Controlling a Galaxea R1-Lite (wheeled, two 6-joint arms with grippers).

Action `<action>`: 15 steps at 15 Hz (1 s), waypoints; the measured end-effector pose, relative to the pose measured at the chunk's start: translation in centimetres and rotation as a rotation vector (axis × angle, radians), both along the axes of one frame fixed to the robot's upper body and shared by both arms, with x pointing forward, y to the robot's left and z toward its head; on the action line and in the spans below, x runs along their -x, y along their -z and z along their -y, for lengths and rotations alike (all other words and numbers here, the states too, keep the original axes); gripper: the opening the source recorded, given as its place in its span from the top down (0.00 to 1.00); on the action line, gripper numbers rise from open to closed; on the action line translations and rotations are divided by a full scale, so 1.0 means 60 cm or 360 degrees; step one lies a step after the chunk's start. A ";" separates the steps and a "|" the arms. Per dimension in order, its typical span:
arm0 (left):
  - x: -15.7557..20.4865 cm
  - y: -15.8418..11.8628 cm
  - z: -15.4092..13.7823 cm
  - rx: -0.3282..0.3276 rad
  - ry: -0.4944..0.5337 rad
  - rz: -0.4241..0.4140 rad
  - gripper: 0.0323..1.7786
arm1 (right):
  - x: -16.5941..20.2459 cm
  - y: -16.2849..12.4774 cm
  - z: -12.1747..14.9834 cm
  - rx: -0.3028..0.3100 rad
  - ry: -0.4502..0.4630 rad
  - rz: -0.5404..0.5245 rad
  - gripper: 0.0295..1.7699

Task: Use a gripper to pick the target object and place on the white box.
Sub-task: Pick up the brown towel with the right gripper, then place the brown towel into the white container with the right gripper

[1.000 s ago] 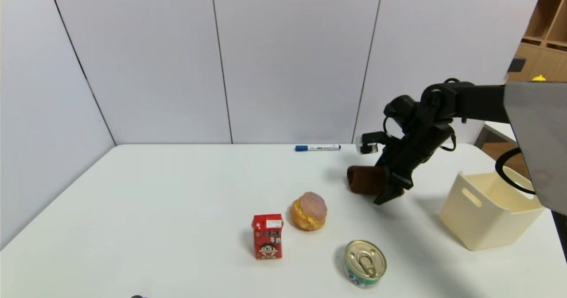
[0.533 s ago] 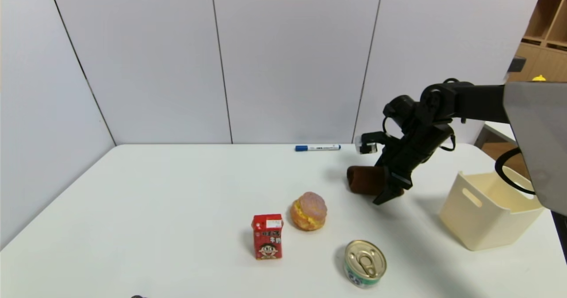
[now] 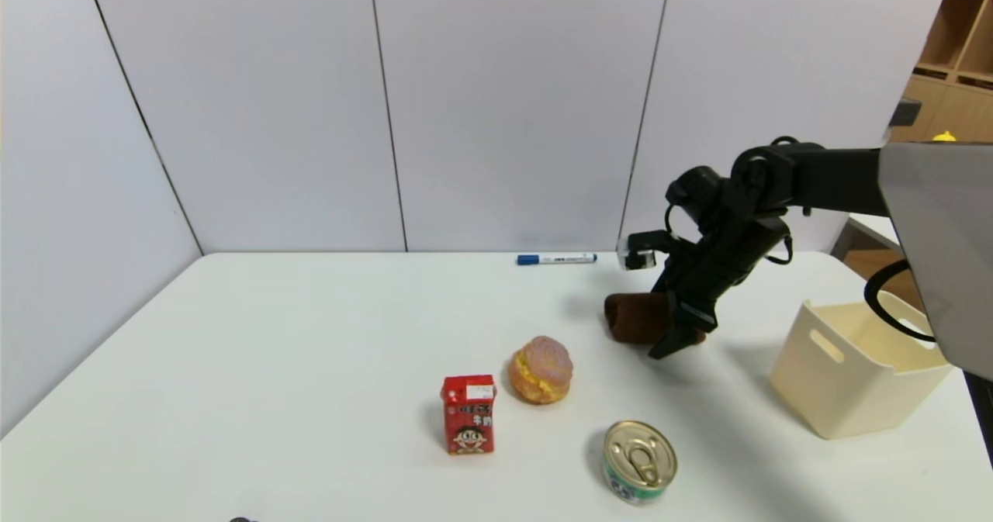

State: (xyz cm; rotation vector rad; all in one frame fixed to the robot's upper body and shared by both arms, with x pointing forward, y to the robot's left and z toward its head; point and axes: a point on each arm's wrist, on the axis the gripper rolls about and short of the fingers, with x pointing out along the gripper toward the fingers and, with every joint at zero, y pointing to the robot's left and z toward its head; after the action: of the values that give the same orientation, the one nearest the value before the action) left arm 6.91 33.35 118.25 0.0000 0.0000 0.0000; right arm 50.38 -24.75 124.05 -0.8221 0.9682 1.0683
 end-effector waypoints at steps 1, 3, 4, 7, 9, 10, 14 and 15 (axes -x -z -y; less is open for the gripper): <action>0.000 0.000 0.000 0.0000 0.0000 0.0000 0.05 | 0.000 0.000 0.001 0.0001 0.0003 -0.0001 0.03; 0.000 0.000 0.000 0.0000 0.0001 0.0000 0.05 | -0.001 0.001 0.004 0.0001 0.0008 -0.0002 0.03; 0.000 0.000 0.000 0.0000 0.0000 0.0000 0.05 | -0.001 0.001 0.004 0.0000 0.0008 -0.0002 0.03; 0.000 0.000 0.000 0.0000 0.0000 0.0000 0.05 | -0.002 0.002 0.002 0.0005 0.0007 0.0003 0.16; 0.000 0.000 0.000 0.0000 0.0000 0.0000 0.05 | -0.002 0.001 0.002 0.0001 0.0010 0.0006 0.34; 0.000 0.000 0.000 0.0000 0.0000 0.0000 0.05 | -0.003 0.001 0.002 -0.0002 0.0010 0.0015 0.42; 0.000 0.000 0.000 -0.0001 0.0000 0.0000 0.05 | -0.010 -0.001 0.002 -0.0016 0.0017 0.0082 0.69; 0.000 0.000 0.000 0.0000 0.0000 0.0000 0.05 | -0.010 -0.001 0.004 -0.0014 0.0020 0.0082 0.71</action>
State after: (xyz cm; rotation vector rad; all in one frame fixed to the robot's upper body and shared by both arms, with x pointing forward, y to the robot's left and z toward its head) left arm 6.91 33.35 118.25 0.0000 0.0000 0.0000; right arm 50.99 -24.96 124.13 -0.8317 0.9237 1.0355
